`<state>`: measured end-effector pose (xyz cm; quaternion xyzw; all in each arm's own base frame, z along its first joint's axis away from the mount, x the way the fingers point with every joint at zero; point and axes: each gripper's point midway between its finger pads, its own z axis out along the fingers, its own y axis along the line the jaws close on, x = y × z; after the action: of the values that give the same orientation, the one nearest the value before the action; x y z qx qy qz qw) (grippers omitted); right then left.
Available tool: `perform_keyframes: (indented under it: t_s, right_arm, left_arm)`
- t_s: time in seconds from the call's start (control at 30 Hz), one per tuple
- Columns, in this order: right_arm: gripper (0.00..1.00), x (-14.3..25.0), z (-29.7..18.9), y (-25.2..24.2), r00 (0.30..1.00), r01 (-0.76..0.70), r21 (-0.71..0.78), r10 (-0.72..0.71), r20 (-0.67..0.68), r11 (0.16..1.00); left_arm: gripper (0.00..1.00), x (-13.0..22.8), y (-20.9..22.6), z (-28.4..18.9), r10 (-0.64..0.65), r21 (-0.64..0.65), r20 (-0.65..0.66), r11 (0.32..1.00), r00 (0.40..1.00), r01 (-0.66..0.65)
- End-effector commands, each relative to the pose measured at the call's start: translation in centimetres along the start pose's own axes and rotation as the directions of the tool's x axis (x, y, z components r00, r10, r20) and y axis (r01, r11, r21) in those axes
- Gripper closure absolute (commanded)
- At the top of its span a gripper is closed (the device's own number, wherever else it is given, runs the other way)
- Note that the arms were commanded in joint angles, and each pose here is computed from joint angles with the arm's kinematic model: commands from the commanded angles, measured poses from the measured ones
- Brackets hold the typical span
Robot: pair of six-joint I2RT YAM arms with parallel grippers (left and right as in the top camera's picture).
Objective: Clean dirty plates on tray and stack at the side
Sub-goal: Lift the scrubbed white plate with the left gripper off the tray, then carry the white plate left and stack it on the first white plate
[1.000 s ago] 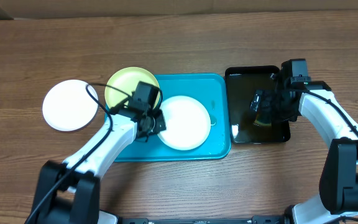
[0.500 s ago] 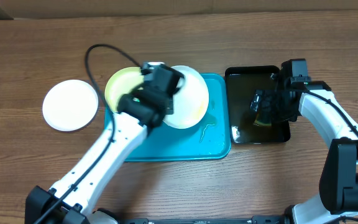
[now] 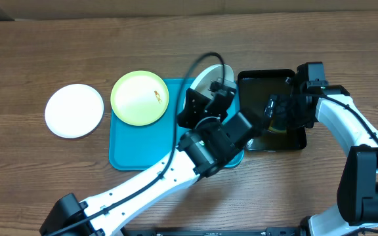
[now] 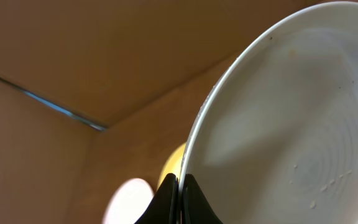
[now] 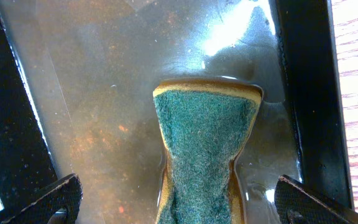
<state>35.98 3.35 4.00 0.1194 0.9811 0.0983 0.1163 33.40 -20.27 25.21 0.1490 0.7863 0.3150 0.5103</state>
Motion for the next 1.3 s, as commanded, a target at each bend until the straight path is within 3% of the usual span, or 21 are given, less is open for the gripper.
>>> perform_keyframes:
  t_s: [0.0, 0.2, 0.37, 0.5, 0.6, 0.7, 0.8, 0.97, 1.07, 1.27]
  right_arm:
    - [0.00, 0.0, 0.2, -0.1, 1.000, -0.004, 0.007, 0.004, 0.001, 1.000]
    - [0.00, 0.0, 0.2, -0.1, 1.000, -0.004, 0.007, 0.004, 0.001, 1.000]
    - [0.00, 0.0, 0.2, -0.1, 1.000, -0.004, 0.007, 0.004, 0.001, 1.000]
    - [0.00, 0.0, 0.2, -0.1, 1.000, -0.004, 0.007, 0.004, 0.001, 1.000]
    - [0.00, 0.0, 0.2, -0.1, 1.000, -0.004, 0.007, 0.004, 0.001, 1.000]
    - [0.00, 0.0, 0.2, -0.1, 1.000, -0.004, 0.007, 0.004, 0.001, 1.000]
    - [0.00, 0.0, 0.2, -0.1, 1.000, -0.004, 0.007, 0.004, 0.001, 1.000]
    - [0.00, 0.0, 0.2, -0.1, 1.000, -0.004, 0.007, 0.004, 0.001, 1.000]
    - [0.00, 0.0, 0.2, -0.2, 1.000, -0.004, 0.007, 0.004, 0.001, 1.000]
    - [0.00, 0.0, 0.2, -0.1, 1.000, -0.004, 0.007, 0.004, 0.001, 1.000]
  left_arm:
    - [0.96, -0.9, 1.6, 0.0, 0.053, -0.123, 0.014, 0.991, 0.998, -0.051]
    - [0.96, -1.4, 1.4, 0.0, 0.008, -0.114, 0.029, 0.993, 1.000, -0.005]
    - [0.96, -1.0, -0.8, 0.4, -0.070, 0.024, 0.009, 0.997, 0.997, 0.070]
    - [0.96, 0.5, -3.9, 1.6, -0.179, 0.228, -0.106, 0.953, 0.978, 0.199]
    - [0.96, 2.4, -5.4, 3.0, -0.270, 0.344, -0.281, 0.867, 0.921, 0.360]
    - [0.96, 4.4, -5.5, 4.8, -0.331, 0.406, -0.489, 0.732, 0.807, 0.547]
    - [0.96, 6.2, -3.3, 7.1, -0.371, 0.397, -0.662, 0.564, 0.652, 0.724]
    - [0.96, 9.7, 3.9, 11.6, -0.463, 0.264, -0.798, 0.307, 0.385, 0.915]
    - [0.96, 15.0, 9.9, 14.2, -0.565, 0.060, -0.800, 0.260, 0.202, 0.964]
    - [0.96, 25.8, 19.7, 15.2, -0.734, -0.294, -0.678, 0.231, -0.033, 0.927]
